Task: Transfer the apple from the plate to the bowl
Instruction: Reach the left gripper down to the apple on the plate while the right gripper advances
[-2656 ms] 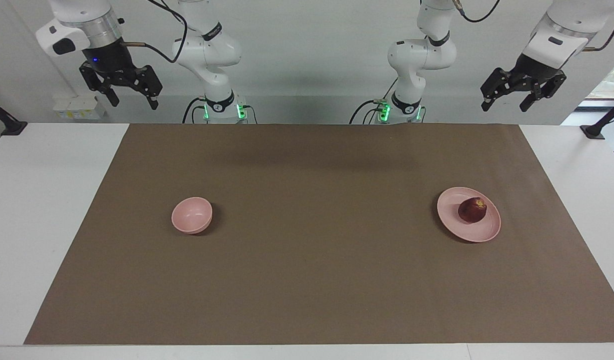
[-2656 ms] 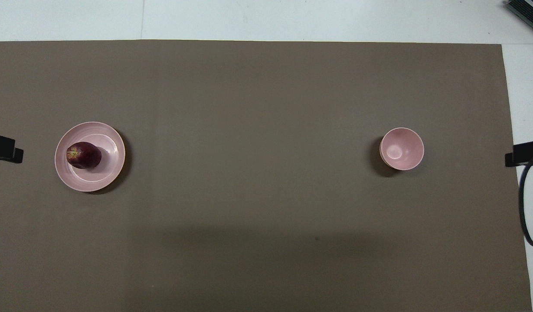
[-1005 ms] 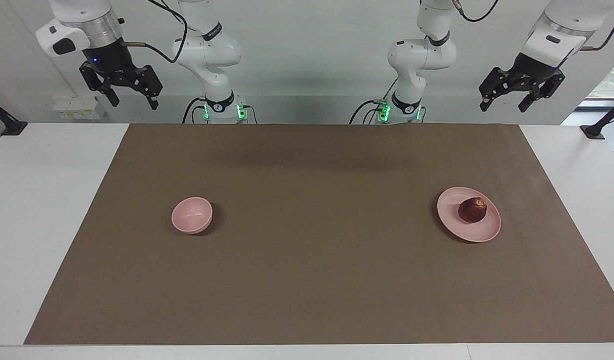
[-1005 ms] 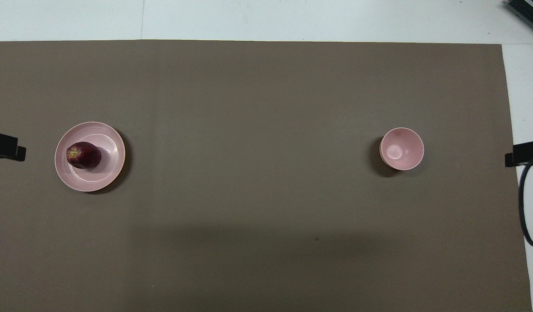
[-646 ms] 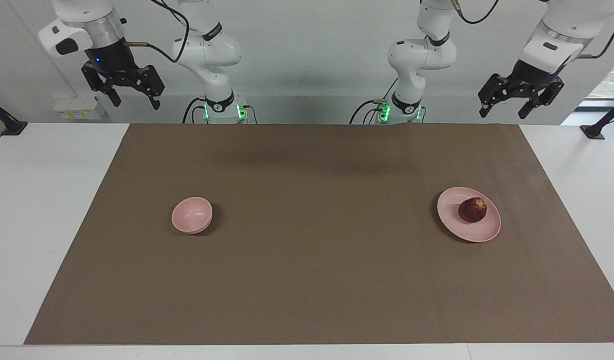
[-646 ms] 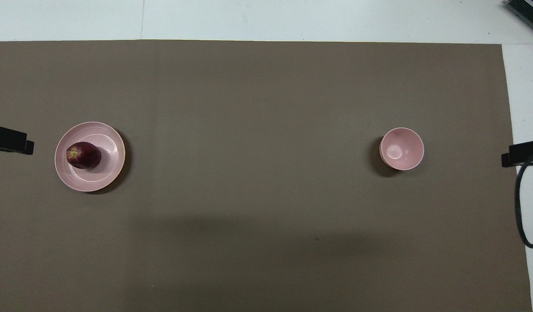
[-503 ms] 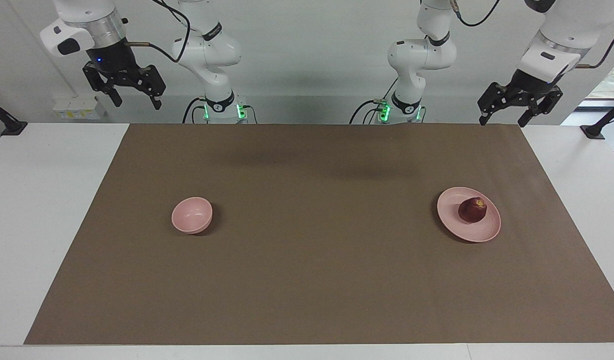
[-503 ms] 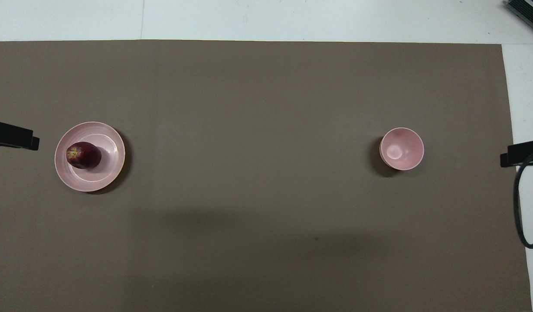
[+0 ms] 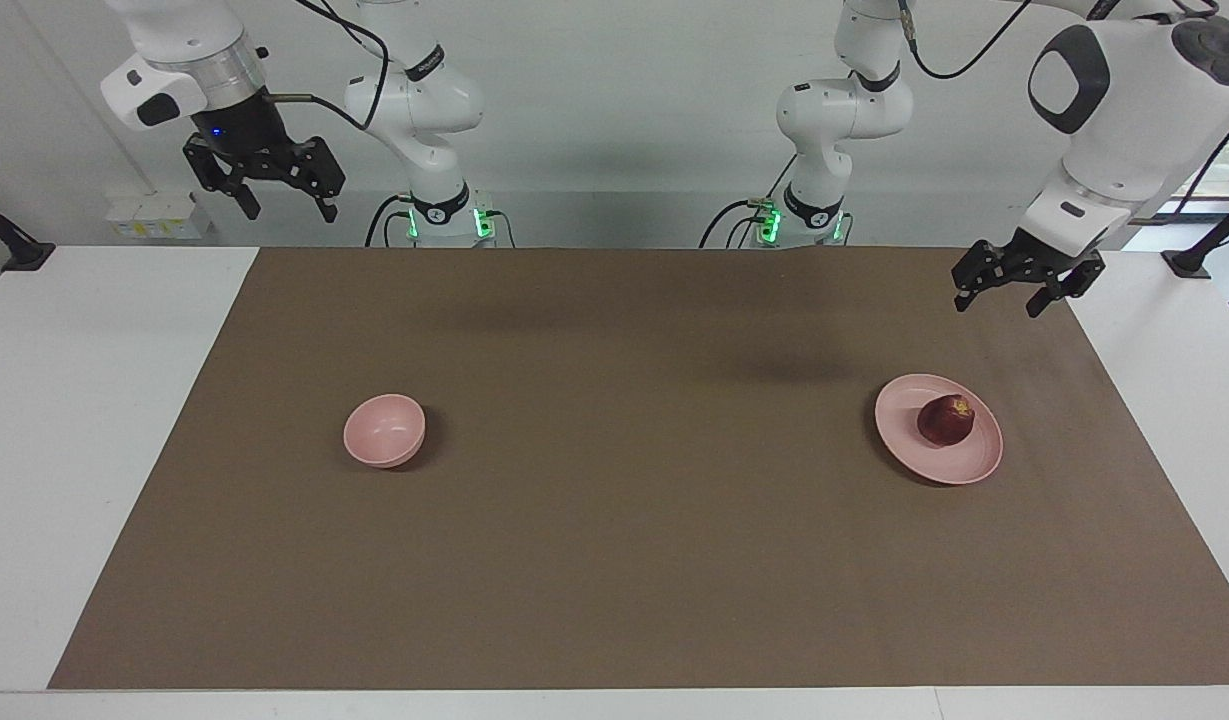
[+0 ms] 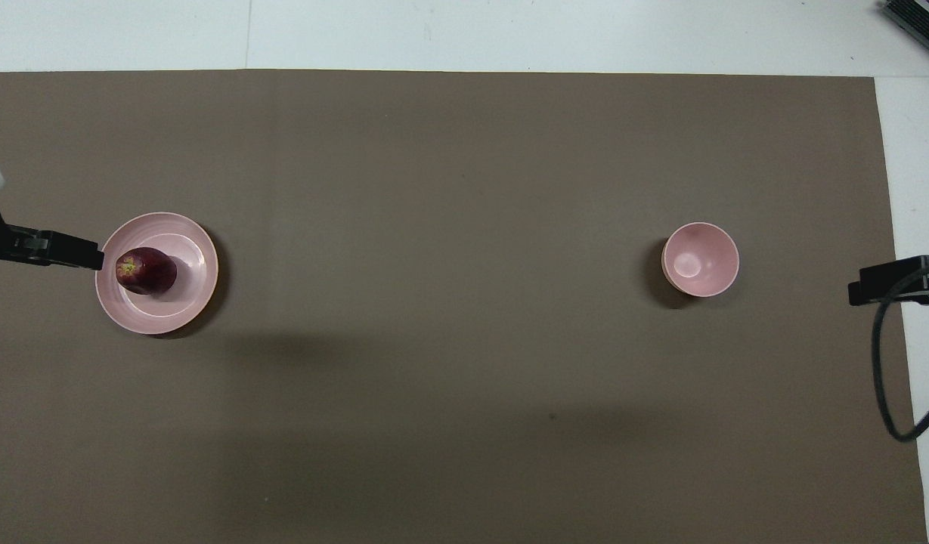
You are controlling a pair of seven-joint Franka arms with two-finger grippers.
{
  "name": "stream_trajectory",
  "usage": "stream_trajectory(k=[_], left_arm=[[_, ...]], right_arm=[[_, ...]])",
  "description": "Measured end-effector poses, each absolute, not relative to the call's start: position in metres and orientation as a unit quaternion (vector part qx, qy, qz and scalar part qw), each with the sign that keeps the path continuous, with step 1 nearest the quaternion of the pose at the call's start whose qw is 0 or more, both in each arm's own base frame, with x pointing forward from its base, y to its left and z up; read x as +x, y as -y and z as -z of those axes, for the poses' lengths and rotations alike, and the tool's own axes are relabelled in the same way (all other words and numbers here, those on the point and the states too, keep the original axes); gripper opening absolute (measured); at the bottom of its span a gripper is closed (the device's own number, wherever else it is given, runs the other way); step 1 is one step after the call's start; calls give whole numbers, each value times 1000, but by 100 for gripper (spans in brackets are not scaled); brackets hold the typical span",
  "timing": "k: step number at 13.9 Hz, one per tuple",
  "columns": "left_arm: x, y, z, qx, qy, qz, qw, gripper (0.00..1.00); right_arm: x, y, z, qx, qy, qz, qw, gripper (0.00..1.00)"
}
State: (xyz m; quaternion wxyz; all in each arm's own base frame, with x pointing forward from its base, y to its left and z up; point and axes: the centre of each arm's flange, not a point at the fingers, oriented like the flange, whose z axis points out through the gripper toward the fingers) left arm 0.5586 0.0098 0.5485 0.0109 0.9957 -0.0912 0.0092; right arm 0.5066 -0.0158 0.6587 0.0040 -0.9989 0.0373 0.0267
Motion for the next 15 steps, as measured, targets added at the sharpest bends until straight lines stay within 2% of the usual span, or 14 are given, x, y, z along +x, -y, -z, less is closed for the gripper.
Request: stream_trajectory(k=[10,15], left_arm=[[560,-33,-404,993,97,-63,-1,100],[565,-46,-363,994,66,-92,11,100]], right_arm=[[513,-21,-643,-999,-6,-17,31,100],[519,-40,-606,-998,0,-24,50,100]])
